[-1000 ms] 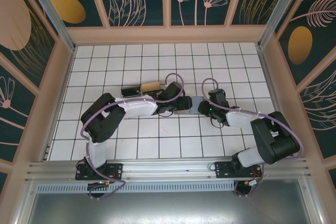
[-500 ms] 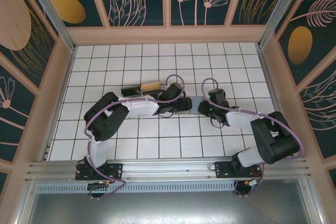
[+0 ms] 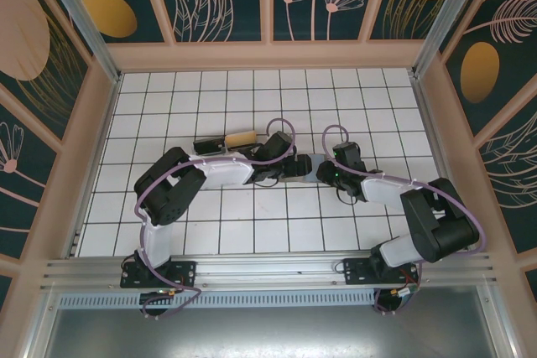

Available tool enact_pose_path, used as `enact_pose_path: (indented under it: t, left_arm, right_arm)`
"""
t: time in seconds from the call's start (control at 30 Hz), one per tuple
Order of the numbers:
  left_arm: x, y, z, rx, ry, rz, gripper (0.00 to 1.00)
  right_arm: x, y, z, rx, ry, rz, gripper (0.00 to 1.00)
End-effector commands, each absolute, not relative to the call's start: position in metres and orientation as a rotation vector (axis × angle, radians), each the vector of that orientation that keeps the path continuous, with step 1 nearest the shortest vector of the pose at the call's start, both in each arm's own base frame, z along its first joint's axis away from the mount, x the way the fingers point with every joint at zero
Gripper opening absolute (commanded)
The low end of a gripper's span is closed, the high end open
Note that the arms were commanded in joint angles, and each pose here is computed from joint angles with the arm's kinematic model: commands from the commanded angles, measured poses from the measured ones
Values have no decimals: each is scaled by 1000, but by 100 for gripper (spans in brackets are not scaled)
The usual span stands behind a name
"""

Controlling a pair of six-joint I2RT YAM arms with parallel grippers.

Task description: Take the credit cards out of the card holder

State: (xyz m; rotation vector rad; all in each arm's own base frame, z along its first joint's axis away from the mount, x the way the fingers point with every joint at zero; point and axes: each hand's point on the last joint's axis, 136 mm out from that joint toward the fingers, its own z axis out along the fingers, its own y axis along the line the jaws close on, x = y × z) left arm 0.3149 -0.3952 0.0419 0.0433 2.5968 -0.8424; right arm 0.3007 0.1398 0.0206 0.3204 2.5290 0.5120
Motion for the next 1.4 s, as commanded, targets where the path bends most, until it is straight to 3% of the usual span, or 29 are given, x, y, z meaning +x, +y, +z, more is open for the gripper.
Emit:
enact_pose_path:
  t: [0.0,0.47,0.53,1.1,1.37]
  left_arm:
    - [307,-408,52,82,2580,-951,88]
    - [308,-408,71,78,2531,-990,89]
    - [308,-408,70,81,2534,-989,99]
    - [307,-436,94,138,2458,-1189,95]
    - [310,-460,103,157,2439,-1263,94]
  right_arm:
    - [297,145,13,318,2561,519,36]
    - [296,145,13,318,2560,518,36]
    - [297,145,13,318,2559,517,36]
    - [296,131,26,383,2497,471,36]
    - [290,98,45,505,2383,415,36]
